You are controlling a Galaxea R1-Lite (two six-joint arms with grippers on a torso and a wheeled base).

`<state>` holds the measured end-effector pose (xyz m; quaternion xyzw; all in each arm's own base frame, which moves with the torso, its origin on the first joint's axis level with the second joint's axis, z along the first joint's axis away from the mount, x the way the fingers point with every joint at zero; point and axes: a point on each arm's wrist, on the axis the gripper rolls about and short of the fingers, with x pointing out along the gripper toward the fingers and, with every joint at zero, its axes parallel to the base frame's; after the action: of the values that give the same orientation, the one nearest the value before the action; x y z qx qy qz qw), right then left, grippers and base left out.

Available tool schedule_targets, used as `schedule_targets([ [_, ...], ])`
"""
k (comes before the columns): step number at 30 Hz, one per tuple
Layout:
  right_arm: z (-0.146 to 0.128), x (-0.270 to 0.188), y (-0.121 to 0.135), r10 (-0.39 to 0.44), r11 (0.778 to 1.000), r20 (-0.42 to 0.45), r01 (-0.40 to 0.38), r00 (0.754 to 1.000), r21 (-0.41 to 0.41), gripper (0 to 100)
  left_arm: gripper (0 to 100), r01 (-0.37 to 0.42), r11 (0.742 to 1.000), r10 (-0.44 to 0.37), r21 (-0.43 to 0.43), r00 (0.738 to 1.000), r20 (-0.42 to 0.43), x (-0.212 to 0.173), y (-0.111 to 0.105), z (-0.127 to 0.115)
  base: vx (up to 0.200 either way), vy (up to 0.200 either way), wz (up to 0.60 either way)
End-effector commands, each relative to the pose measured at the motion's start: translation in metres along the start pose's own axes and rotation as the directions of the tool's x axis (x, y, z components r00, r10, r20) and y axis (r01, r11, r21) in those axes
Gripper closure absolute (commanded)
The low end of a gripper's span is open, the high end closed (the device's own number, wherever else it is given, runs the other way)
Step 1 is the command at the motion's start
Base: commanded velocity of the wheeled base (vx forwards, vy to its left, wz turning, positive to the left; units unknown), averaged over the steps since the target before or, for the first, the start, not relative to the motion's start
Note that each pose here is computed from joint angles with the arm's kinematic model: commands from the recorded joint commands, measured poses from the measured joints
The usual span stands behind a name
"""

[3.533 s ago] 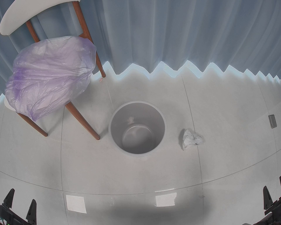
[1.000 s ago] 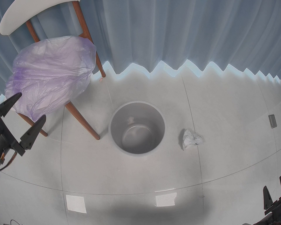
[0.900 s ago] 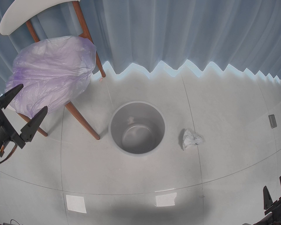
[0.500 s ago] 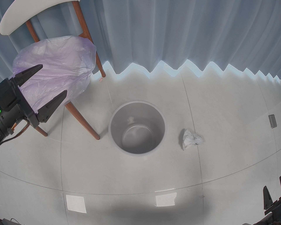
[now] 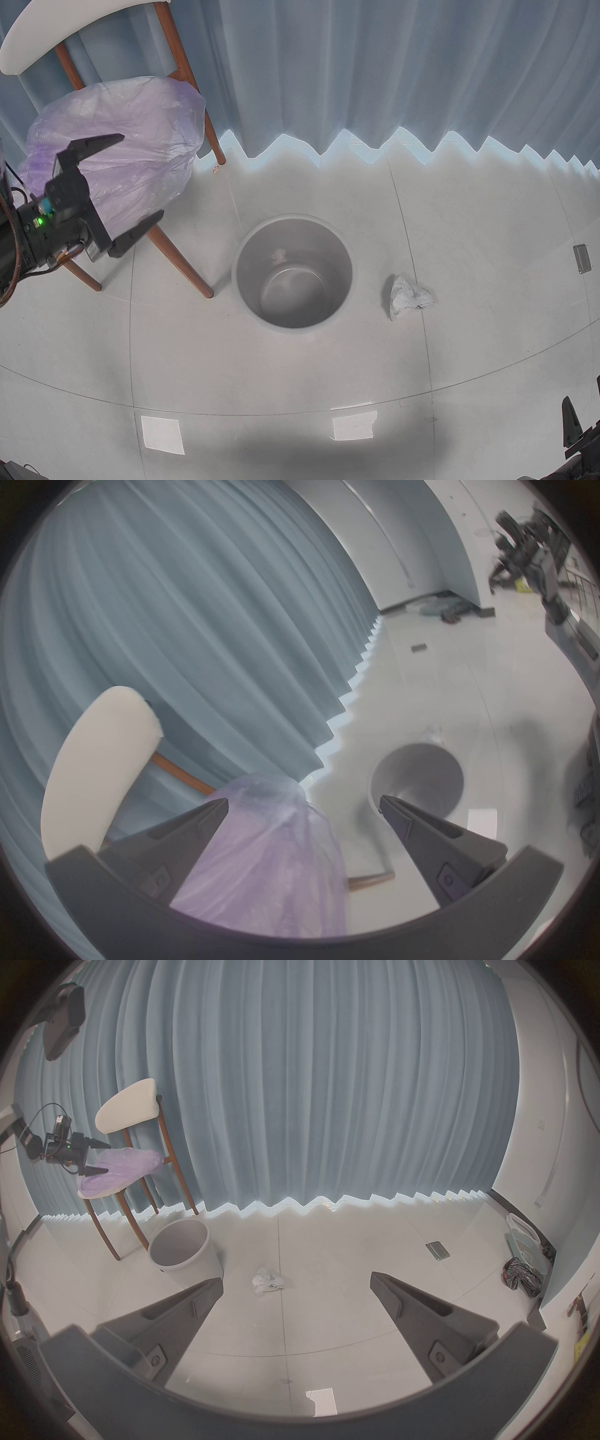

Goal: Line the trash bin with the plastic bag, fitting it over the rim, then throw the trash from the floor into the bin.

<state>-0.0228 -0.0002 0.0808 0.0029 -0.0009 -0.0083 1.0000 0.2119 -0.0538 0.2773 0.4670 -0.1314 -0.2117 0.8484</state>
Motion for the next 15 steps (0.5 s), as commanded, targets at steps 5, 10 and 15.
schedule_targets([
  [5, -0.005, 0.0, 0.0, 0.0, 1.0, -0.002, 0.0, 1.0, 0.0, 0, 0, 0.142, 0.98, -0.127, 0.136, 0.985, -0.114, 0.013, -0.039, 0.015, 0.0, 0.0, 0.0],
  [10, -0.005, 0.0, 0.0, 0.0, 1.0, 0.0, 0.0, 1.0, 0.0, 0, 0, 0.124, 0.973, -0.067, 0.197, 0.959, -0.275, 0.027, -0.07, 0.034, 0.0, 0.0, 0.0],
  [15, -0.005, 0.0, 0.0, 0.0, 1.0, -0.002, 0.0, 1.0, 0.0, 0, 0, 0.084, 0.946, 0.052, 0.313, 0.913, -0.404, 0.033, -0.084, 0.035, 0.0, 0.0, 0.0],
])
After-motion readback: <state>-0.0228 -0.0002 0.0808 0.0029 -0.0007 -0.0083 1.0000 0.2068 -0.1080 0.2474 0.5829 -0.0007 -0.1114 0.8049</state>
